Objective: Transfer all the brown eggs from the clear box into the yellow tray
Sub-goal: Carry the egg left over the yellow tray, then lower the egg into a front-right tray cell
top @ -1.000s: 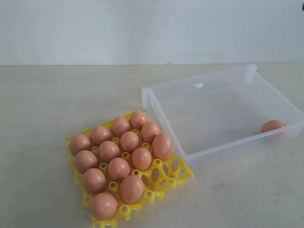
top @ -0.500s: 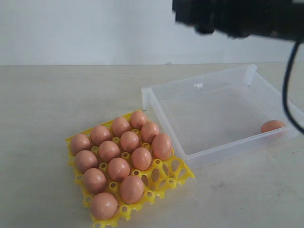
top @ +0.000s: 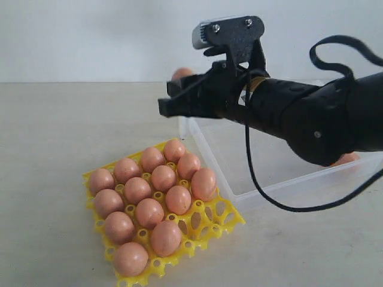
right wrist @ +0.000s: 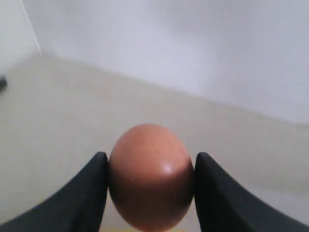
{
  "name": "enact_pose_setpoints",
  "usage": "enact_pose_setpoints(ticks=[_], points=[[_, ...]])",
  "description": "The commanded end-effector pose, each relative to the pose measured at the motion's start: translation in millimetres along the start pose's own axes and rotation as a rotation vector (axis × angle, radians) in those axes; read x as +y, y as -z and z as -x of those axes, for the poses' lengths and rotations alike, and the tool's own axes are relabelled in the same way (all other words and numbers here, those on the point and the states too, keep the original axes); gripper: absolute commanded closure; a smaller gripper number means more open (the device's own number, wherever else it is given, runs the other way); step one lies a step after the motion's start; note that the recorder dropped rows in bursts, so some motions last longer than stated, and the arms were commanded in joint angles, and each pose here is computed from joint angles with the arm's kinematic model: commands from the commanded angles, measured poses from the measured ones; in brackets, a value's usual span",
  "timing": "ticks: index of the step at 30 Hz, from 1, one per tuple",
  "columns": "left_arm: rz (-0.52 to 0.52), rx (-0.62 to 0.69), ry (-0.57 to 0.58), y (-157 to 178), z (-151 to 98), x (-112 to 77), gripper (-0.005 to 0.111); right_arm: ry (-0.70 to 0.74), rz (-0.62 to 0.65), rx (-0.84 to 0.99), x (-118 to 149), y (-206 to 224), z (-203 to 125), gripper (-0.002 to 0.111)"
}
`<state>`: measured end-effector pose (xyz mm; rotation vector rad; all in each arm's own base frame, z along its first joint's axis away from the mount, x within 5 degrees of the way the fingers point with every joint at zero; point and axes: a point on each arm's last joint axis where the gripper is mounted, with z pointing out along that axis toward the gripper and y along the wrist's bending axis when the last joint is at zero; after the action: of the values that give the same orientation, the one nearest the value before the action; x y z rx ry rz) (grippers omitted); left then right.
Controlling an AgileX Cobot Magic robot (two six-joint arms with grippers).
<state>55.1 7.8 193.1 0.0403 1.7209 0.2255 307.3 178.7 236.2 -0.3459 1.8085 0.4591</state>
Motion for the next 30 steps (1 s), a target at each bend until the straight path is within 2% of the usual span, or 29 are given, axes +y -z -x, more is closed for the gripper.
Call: enact_pose_setpoints(ticks=[1, 4, 6, 8, 11, 15, 16, 17, 18, 20, 23, 26, 30], points=[[-0.005, -0.002, 0.004, 0, -1, -0.5, 0.103, -0.223, -0.064, -0.357, -12, -13, 25, 0.108], [-0.005, -0.002, 0.004, 0, -1, -0.5, 0.103, -0.474, -0.014, -0.35, -22, -26, 24, 0.108], [-0.005, -0.002, 0.004, 0, -1, -0.5, 0.103, -0.516, 0.164, -0.316, -20, -32, 25, 0.108], [-0.005, -0.002, 0.004, 0, -1, -0.5, 0.103, -0.505, 0.401, -0.247, -16, -33, 25, 0.108], [-0.005, -0.002, 0.004, 0, -1, -0.5, 0.103, -0.438, 0.681, -0.127, -15, -28, 22, 0.108], [-0.005, -0.002, 0.004, 0, -1, -0.5, 0.103, -0.354, 0.84, 0.055, -22, -15, 12, 0.108], [-0.005, -0.002, 0.004, 0, -1, -0.5, 0.103, -0.307, 0.876, 0.165, -24, -10, 2, 0.108], [-0.005, -0.002, 0.004, 0, -1, -0.5, 0.103, -0.288, 0.891, 0.218, -23, -8, -2, 0.108], [-0.005, -0.002, 0.004, 0, -1, -0.5, 0.103, -0.231, 0.922, 0.376, -21, -2, -16, 0.108], [-0.005, -0.002, 0.004, 0, -1, -0.5, 0.103, -0.167, 0.95, 0.524, -17, 5, -31, 0.108], [-0.005, -0.002, 0.004, 0, -1, -0.5, 0.103, -0.162, 0.953, 0.528, -17, 7, -36, 0.108], [-0.005, -0.002, 0.004, 0, -1, -0.5, 0.103, -0.051, 0.966, 0.472, -18, 6, -37, 0.108], [-0.005, -0.002, 0.004, 0, -1, -0.5, 0.103, 0.11, 0.857, 0.436, -22, -5, -42, 0.108]])
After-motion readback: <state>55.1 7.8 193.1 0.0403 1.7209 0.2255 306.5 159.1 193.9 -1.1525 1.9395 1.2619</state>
